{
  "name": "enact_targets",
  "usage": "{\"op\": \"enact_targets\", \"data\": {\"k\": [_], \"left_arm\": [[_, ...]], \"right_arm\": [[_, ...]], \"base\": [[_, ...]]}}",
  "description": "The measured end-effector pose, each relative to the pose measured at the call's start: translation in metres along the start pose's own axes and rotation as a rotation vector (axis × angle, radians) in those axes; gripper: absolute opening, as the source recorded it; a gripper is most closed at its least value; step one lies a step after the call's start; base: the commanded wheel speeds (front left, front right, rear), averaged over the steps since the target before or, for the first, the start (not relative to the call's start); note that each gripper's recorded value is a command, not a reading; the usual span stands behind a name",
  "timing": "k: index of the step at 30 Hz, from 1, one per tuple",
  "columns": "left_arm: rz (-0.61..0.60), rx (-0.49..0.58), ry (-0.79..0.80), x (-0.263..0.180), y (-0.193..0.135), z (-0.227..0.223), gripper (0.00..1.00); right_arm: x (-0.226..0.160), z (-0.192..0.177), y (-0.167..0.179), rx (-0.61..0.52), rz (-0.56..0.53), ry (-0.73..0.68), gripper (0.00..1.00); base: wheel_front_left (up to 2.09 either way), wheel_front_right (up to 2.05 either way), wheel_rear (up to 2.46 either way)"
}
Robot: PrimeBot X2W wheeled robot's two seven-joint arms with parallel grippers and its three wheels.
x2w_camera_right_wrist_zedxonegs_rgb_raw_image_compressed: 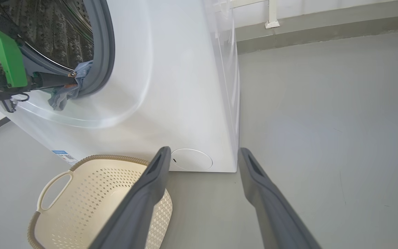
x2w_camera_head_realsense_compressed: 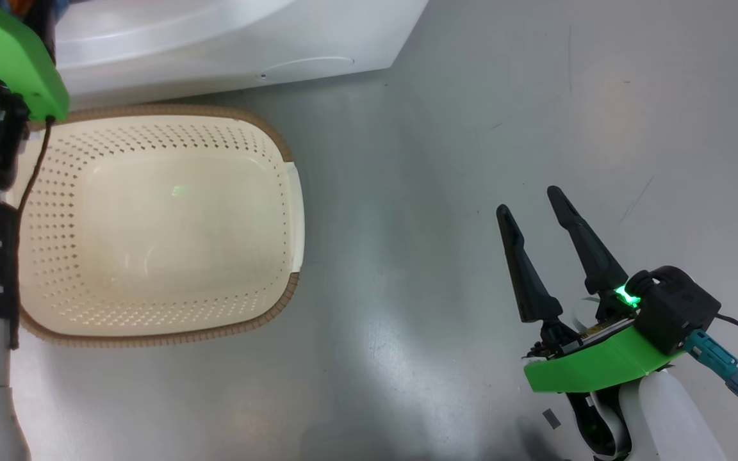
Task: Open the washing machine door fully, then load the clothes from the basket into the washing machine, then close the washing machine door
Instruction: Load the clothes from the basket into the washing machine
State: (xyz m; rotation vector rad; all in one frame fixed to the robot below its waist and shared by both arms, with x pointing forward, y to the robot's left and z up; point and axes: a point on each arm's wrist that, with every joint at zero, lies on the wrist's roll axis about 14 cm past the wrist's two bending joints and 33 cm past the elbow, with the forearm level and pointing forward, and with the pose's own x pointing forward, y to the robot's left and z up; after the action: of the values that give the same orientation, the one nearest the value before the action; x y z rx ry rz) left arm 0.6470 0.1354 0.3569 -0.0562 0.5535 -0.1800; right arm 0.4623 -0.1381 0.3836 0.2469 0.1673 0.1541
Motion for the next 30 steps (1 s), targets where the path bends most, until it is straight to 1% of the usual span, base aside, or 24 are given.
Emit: {"op": "enact_targets", "data": {"k": [1, 2, 3, 5, 6, 12, 15, 22, 30], "left_arm": [[0.0, 0.0, 0.004, 0.001, 0.0, 0.0, 1.0], [-0.001, 0.002, 0.009, 0.002, -0.001, 0.0, 0.92], [-0.001, 0.003, 0.02, 0.003, -0.001, -0.002, 0.4], [0.0, 0.006, 0.022, 0.004, -0.001, -0.001, 0.15], [0.001, 0.007, 0.025, 0.004, -0.001, -0.001, 0.0], [0.007, 0.022, 0.02, 0.004, -0.001, -0.002, 0.0], [0.005, 0.024, -0.031, 0.004, -0.002, 0.007, 0.0], [-0.012, 0.056, -0.25, 0.004, -0.012, 0.062, 0.0], [-0.027, 0.098, -0.358, 0.006, -0.023, 0.093, 0.0]], "right_arm": [[0.0, 0.0, 0.0, 0.0, -0.001, 0.001, 1.0], [0.0, 0.0, -0.001, -0.001, -0.002, 0.002, 1.0], [-0.001, -0.001, -0.001, -0.001, -0.004, 0.003, 1.0], [-0.001, -0.001, -0.001, -0.001, -0.004, 0.003, 1.0], [-0.001, 0.0, -0.001, -0.002, -0.004, 0.003, 1.0], [-0.001, 0.002, -0.001, -0.002, -0.003, -0.003, 1.0], [-0.001, 0.003, 0.0, -0.001, -0.002, -0.004, 1.0], [-0.002, 0.004, -0.002, 0.014, -0.008, -0.008, 1.0], [-0.008, 0.005, -0.005, 0.02, -0.025, -0.005, 1.0]], "base": [[0.0, 0.0, 0.0], [0.0, 0.0, 0.0], [0.0, 0.0, 0.0], [0.0, 0.0, 0.0], [0.0, 0.0, 0.0], [0.0, 0.0, 0.0], [0.0, 0.0, 0.0], [0.0, 0.0, 0.0], [0.0, 0.0, 0.0]]}}
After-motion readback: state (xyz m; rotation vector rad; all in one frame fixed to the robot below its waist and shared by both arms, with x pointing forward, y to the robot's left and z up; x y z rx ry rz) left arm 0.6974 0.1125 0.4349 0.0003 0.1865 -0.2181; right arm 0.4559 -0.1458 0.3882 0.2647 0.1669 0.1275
